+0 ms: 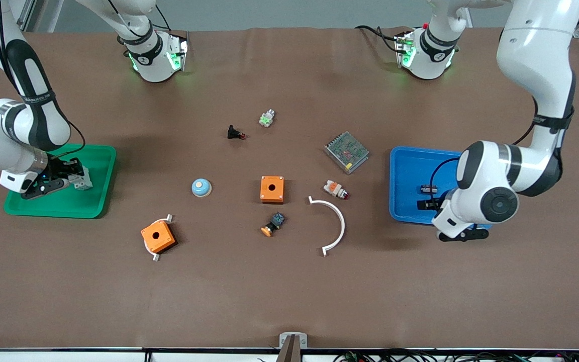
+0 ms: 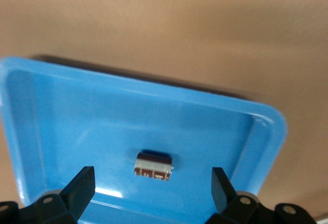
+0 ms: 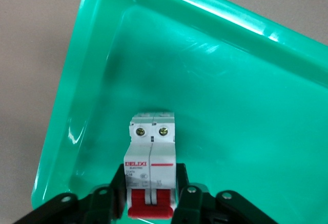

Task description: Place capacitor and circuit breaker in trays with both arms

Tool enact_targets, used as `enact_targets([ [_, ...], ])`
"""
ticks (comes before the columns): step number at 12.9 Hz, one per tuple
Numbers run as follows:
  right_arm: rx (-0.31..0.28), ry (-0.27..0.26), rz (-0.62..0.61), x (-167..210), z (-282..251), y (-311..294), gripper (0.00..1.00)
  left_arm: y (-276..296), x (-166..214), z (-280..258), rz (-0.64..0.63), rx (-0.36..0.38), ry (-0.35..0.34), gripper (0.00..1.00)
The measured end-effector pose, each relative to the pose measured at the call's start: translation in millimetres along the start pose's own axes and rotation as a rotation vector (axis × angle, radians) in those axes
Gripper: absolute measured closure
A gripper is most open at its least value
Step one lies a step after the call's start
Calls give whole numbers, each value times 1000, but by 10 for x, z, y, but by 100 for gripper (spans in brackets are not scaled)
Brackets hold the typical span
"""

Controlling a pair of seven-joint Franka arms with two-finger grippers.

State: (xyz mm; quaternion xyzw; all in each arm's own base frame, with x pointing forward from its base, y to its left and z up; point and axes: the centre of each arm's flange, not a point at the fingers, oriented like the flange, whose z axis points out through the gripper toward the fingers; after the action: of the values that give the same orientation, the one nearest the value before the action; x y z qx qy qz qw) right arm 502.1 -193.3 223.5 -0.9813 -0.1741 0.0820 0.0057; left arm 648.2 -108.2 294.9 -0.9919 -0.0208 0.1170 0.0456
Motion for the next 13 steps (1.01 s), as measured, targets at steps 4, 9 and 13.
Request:
enact_targets([
  [4,61,-39,-20,31,-69,-58,11,-68,62,-920,-12,-38,113,0],
  [9,223,-35,-18,373,-1102,-139,0,-542,-30,-1781,-32,-63,258,0],
  [13,299,-34,26,500,-1674,-247,0,-1035,-455,-2489,-8,-58,353,0],
])
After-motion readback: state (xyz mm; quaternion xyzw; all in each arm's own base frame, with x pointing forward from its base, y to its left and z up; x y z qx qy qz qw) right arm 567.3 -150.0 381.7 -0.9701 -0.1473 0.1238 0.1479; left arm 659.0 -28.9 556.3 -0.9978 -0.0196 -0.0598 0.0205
